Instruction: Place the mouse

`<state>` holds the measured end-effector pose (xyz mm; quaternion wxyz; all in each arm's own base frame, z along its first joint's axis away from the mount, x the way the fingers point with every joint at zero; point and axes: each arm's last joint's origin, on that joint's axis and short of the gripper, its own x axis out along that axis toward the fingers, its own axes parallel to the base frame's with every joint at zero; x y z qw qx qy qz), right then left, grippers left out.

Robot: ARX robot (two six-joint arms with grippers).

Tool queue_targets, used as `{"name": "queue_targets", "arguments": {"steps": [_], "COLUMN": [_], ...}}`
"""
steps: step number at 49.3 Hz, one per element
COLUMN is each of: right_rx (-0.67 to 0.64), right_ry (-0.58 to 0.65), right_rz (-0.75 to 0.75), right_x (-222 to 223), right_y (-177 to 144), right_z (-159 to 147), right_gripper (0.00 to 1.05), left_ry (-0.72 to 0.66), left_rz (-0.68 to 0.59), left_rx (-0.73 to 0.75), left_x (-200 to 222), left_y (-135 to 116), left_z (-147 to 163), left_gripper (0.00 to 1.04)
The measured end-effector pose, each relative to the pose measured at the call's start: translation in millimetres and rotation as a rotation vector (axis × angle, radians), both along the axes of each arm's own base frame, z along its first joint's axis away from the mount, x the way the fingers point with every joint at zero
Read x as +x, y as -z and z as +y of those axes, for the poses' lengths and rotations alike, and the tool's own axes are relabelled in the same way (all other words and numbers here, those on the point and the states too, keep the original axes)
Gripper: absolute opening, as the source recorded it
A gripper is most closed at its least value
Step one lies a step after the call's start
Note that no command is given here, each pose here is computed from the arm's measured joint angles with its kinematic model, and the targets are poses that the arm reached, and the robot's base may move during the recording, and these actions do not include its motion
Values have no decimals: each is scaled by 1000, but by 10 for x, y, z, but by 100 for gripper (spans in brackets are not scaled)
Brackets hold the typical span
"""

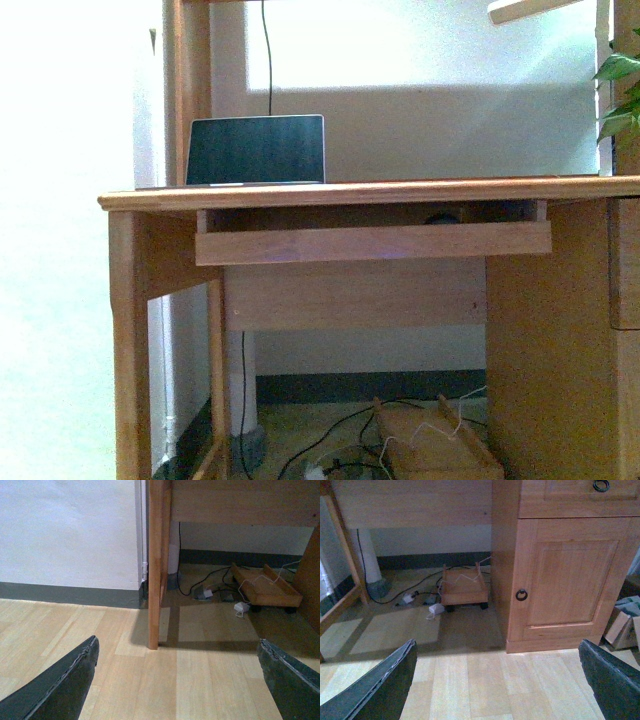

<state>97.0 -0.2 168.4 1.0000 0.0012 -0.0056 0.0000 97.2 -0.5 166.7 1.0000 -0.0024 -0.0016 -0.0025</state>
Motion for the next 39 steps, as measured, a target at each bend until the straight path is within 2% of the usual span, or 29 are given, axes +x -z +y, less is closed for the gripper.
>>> {"name": "queue_targets", "arguments": {"steps": [39], "right_rx": [0], "right_ry": [0], "right_rz": [0], "right_x": [0], "right_y": [0], "right_z": [0], "right_gripper": [97], "left_ry": [0], "left_rz": [0], "left_rx": [0], "left_x": [0], "left_y": [0], "left_z": [0], "left_gripper": [97]}}
